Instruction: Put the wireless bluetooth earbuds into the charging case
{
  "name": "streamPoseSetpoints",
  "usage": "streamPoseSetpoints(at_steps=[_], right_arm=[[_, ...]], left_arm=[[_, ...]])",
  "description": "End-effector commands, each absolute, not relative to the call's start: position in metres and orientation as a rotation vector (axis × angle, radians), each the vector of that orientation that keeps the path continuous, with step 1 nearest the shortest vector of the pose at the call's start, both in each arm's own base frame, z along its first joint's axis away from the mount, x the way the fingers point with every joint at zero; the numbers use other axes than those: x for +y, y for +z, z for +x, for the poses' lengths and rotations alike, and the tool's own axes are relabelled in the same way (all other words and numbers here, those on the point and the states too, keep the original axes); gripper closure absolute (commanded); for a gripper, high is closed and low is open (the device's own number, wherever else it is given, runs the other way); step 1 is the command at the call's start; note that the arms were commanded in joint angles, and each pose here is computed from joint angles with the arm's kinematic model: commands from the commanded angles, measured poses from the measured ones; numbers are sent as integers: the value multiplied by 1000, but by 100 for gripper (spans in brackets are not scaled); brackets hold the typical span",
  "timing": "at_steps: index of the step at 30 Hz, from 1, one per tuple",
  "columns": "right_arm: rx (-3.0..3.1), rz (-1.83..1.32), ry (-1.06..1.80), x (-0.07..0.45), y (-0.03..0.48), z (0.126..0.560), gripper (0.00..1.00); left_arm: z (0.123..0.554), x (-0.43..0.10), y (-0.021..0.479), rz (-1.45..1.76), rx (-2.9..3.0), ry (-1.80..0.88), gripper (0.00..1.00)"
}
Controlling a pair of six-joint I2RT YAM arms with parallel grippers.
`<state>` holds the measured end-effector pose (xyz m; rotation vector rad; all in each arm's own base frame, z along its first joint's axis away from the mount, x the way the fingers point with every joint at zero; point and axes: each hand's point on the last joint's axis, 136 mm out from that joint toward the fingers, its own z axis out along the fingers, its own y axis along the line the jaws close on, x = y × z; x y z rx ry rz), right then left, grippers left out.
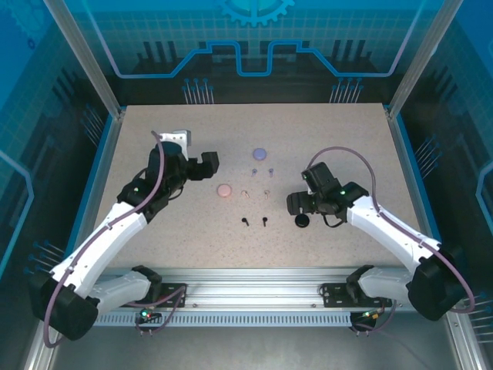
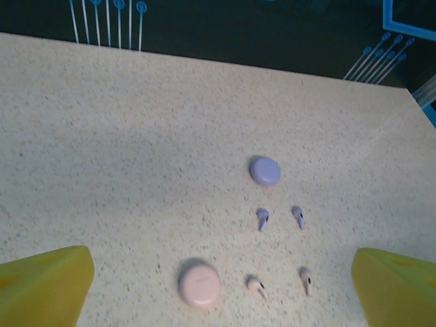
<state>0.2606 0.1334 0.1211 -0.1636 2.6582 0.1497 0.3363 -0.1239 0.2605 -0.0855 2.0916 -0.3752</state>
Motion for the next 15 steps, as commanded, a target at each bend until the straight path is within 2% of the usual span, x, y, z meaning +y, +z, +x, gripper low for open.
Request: streamPoseSetpoints(at_steps=[1, 15], right_arm=[[2776, -165, 68, 130, 109, 246, 8], [2920, -127, -14, 143, 58, 256, 17]], left_arm=[[321, -126, 237, -121, 2174, -380, 1], [314, -154, 231, -49, 2182, -443, 1]])
